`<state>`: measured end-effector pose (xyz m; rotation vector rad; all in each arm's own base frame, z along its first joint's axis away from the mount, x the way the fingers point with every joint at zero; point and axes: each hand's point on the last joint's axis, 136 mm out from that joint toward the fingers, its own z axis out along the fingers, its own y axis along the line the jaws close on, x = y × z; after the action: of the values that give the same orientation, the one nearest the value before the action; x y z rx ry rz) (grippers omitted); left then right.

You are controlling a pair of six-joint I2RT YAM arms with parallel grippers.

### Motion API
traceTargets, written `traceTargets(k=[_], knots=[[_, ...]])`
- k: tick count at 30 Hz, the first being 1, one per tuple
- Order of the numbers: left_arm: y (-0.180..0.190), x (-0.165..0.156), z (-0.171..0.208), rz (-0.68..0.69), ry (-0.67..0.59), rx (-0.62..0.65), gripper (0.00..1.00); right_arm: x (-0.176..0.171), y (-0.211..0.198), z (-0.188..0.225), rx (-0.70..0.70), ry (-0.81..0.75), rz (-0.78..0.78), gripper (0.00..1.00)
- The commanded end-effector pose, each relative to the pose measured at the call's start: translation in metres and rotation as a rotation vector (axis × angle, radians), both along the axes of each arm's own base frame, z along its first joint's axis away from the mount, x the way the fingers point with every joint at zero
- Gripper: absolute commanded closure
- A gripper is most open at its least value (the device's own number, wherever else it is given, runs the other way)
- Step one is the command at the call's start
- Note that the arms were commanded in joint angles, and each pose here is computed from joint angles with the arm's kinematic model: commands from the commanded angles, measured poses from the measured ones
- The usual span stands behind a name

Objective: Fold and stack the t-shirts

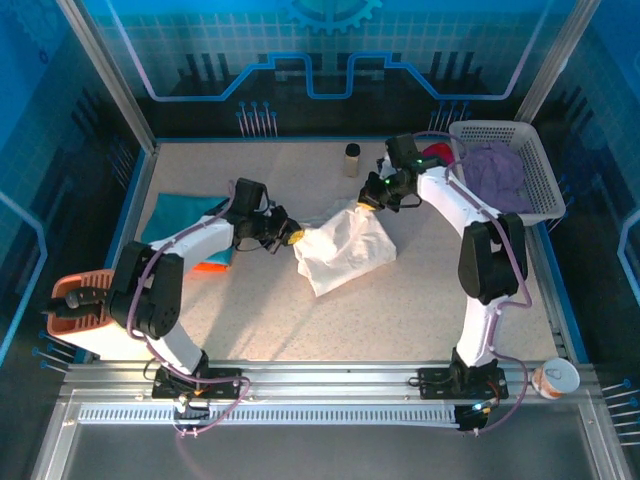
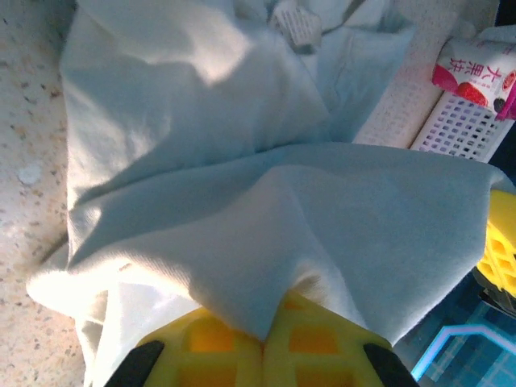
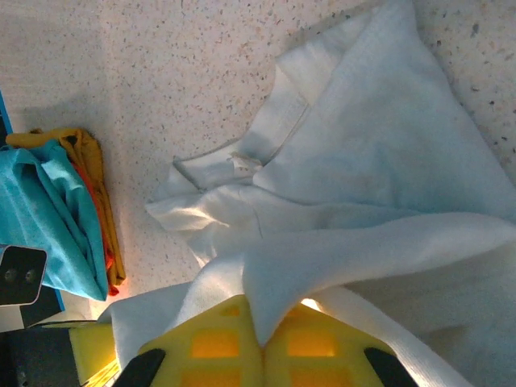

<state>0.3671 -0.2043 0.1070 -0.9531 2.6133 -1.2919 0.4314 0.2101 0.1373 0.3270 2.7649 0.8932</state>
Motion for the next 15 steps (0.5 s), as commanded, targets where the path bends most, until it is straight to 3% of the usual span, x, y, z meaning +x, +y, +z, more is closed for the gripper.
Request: traceTargets(k=[1,15], knots=[[0.003,0.016,0.010,-0.014,-0.051,-0.025,1.00,0.015,0.002,0.003,0.021,-0.026,0.017,1.00],[0.018,0.059,-0.015,-0.040,0.003,-0.025,0.96,0.038,0.004,-0.025,0.015,0.013,0.020,0.98]])
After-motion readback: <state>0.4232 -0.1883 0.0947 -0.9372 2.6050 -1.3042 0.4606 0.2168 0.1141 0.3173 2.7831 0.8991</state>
